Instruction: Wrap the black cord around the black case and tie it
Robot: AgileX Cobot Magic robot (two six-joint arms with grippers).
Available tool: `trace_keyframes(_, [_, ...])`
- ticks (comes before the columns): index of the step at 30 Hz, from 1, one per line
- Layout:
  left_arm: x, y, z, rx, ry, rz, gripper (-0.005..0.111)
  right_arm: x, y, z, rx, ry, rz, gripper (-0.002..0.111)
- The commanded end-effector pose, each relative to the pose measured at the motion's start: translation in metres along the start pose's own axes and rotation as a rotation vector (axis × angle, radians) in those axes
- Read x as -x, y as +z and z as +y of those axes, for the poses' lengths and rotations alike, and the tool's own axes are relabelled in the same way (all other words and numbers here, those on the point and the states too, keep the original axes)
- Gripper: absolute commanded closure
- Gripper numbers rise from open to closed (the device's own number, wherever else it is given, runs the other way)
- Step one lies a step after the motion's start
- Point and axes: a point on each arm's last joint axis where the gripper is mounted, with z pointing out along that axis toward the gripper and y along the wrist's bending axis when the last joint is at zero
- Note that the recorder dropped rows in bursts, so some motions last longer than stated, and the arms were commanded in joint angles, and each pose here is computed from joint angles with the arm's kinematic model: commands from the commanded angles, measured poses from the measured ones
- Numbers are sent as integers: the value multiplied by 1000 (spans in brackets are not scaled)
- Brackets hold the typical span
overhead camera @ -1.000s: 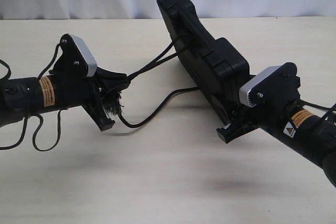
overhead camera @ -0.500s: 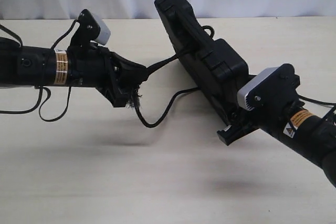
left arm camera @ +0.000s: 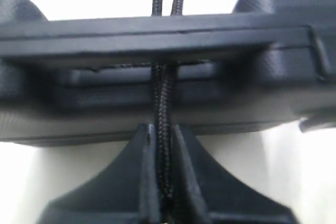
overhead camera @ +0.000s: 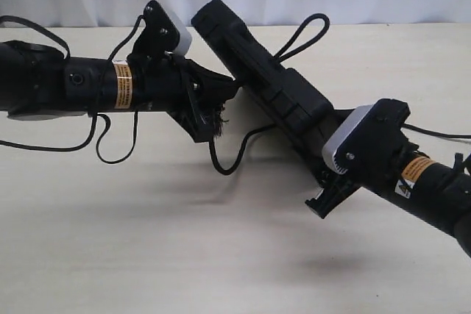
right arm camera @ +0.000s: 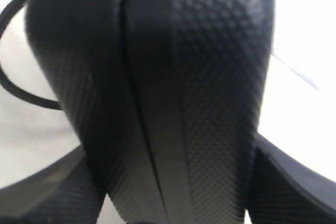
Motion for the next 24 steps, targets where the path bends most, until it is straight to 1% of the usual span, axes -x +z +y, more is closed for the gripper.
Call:
trace_keyframes(1, [-1, 7, 1, 5, 27, -57, 107, -15, -1, 9, 76, 49, 132, 97])
trace_keyframes(3, [-2, 7, 2, 9, 33, -61, 107, -15, -1, 9, 75, 66, 133, 86])
trace_keyframes(5, [-1, 7, 3, 17, 35, -66, 107, -14, -1, 8, 72, 79, 125, 71])
trace_keyframes(6, [-1, 7, 3, 22, 39, -68, 107, -14, -1, 8, 70, 94, 123, 60])
trace_keyframes(9, [-1, 7, 4, 32, 50, -73, 107, -12, -2, 8, 66, 121, 120, 40])
trace_keyframes(12, [0, 7, 5, 41, 51, -78, 107, -8, -7, 6, 58, 116, 129, 27])
trace_keyframes(14, [0, 7, 5, 46, 59, -80, 107, -6, -11, 4, 56, 108, 148, 23])
trace_keyframes(16, [0, 7, 5, 47, 65, -78, 107, -3, -17, 2, 46, 131, 164, 22])
trace_keyframes(20, [-1, 8, 6, 51, 78, -73, 107, 8, -32, -3, 8, 246, 170, 23])
trace_keyframes(24, [-1, 8, 6, 51, 87, -73, 107, 24, -52, -8, -15, 303, 124, 23])
